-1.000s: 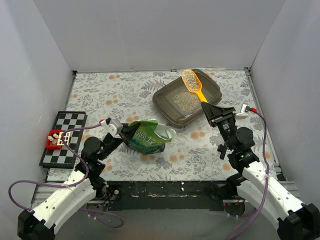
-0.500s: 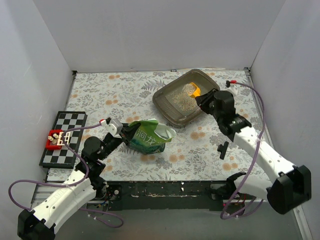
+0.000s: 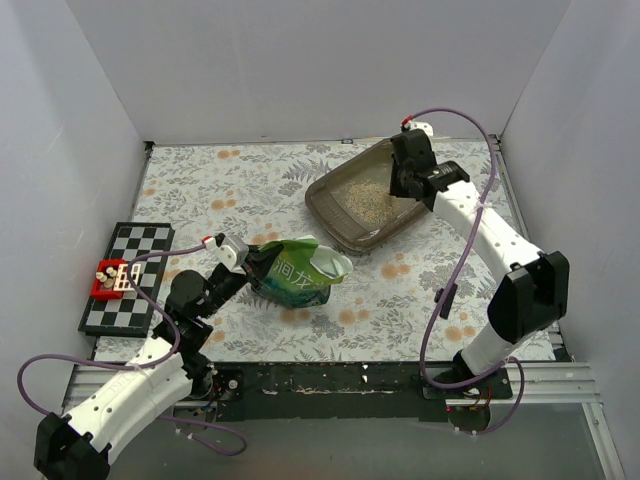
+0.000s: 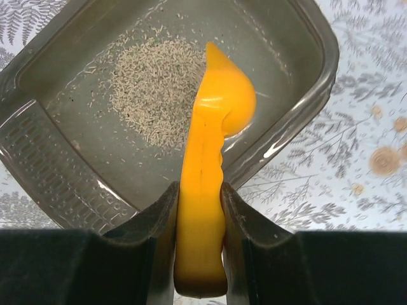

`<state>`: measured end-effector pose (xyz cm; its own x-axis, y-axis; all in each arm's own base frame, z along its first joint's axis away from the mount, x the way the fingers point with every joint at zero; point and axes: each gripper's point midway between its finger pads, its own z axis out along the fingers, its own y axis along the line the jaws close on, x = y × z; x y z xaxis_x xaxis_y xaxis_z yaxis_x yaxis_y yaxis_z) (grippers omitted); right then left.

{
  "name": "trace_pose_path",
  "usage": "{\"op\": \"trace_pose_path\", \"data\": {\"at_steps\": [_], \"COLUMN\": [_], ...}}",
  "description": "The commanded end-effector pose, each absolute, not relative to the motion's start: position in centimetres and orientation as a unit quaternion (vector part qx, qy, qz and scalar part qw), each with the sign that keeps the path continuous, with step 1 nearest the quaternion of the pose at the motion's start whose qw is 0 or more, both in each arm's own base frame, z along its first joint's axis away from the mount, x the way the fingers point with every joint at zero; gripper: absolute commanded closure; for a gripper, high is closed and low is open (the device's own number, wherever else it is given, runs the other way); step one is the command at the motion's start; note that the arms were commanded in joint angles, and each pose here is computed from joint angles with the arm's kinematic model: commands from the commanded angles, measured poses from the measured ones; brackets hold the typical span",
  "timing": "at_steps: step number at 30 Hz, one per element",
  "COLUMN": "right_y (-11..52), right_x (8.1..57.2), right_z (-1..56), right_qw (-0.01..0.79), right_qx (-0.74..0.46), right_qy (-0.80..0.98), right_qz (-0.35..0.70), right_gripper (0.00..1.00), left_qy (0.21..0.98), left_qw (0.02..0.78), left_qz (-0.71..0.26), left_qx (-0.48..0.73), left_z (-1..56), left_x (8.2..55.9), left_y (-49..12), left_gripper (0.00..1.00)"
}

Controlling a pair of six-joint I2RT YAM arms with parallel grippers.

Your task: Fill the litter box with clean litter

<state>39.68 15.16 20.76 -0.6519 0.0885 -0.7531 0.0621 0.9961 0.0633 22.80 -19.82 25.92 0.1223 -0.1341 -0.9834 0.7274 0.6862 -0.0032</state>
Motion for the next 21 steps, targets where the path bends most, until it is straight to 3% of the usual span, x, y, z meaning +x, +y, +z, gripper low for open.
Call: {"op": "trace_pose_path", "data": {"at_steps": [1,5,9,13,21], "right_y": [15.3,19.4,17.7,15.3,15.9], "right_x": [40.1,38.5,36.5,34.7,30.4], "right_z": [24.9,27.2,27.1,29.2,32.6], "right_qw": [0.428,0.396,0.372,0.411,0.454], "right_qx": [-0.076,-0.170,-0.166,-0.130,-0.115], "right_qy": [0.900,0.902,0.912,0.898,0.883], "right_qz": [-0.032,0.022,-0.043,-0.088,0.035], "right_gripper": [0.99,0.99,0.99,0.99,0.99], "left_qy": [0.582,0.586,0.590,0.595,0.606], "left_qw": [0.721,0.717,0.716,0.715,0.715], "left_qz": [-0.288,-0.286,-0.282,-0.276,-0.259], "left_qx": [0.243,0.247,0.246,0.241,0.233], "left_z": [27.2,26.9,26.8,26.7,26.5], "left_x": [23.4,23.5,23.7,23.9,24.5], "left_y": [-19.2,-19.3,-19.3,-19.1,-18.6], "left_gripper": [1.00,1.00,1.00,1.00,1.00]}}
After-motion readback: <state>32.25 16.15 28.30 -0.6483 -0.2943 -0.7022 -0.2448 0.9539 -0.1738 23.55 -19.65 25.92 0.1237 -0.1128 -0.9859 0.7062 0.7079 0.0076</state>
